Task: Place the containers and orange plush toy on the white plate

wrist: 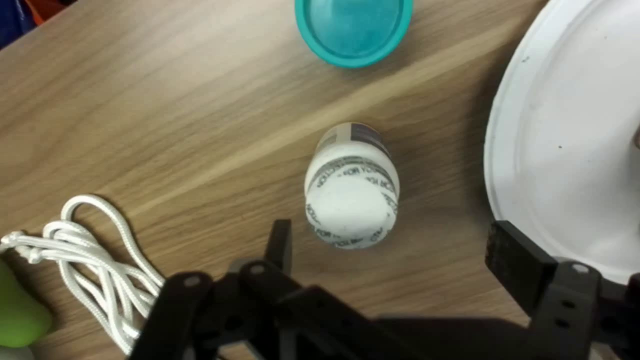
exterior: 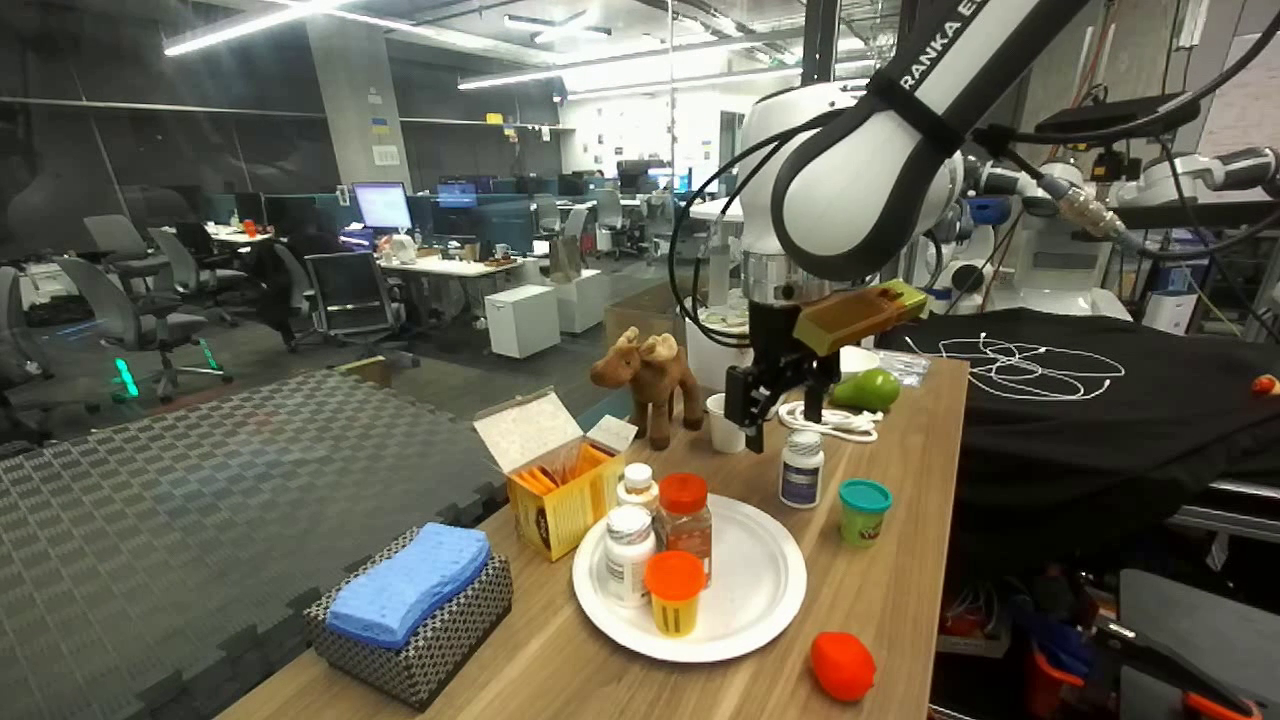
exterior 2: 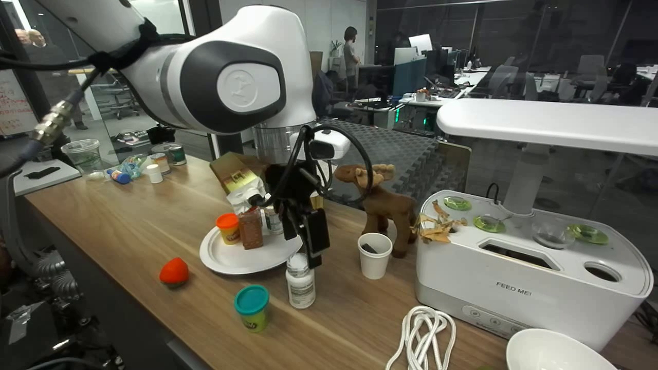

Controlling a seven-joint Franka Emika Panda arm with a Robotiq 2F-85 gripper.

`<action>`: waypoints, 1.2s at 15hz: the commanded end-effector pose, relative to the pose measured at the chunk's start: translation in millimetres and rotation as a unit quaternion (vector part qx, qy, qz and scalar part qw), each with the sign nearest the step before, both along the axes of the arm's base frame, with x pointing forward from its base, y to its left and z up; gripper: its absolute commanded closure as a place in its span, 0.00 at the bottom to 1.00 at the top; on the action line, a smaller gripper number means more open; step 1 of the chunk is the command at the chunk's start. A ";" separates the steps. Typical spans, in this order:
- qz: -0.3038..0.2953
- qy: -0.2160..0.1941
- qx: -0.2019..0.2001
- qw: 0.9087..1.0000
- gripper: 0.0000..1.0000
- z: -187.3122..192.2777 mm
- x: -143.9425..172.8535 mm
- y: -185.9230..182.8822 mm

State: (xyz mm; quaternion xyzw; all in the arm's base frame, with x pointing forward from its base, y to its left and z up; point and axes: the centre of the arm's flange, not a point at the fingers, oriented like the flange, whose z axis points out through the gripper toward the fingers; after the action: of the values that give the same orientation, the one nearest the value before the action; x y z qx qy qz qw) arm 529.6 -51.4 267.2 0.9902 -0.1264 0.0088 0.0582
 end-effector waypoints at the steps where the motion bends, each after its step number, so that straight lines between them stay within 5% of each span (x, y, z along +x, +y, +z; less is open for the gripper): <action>1: 0.003 0.013 -0.015 1.000 0.00 1.5 4.0 -12.8; 7: -0.016 0.026 -0.010 0.999 0.00 5.5 -2.3 -27.8; 9: -0.014 0.036 -0.005 0.999 0.08 3.7 -3.4 -26.9; 10: -0.014 0.044 -0.002 0.999 0.28 2.3 -4.5 -25.5; 16: -0.017 0.066 0.007 0.998 0.73 3.9 -6.1 -16.9; 18: -0.022 0.065 0.003 0.998 0.80 9.9 -5.4 -14.9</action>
State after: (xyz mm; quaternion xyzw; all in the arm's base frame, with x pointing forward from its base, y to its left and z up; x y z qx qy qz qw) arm 522.9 -69.1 264.3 0.9867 -0.1405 -0.0523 0.0636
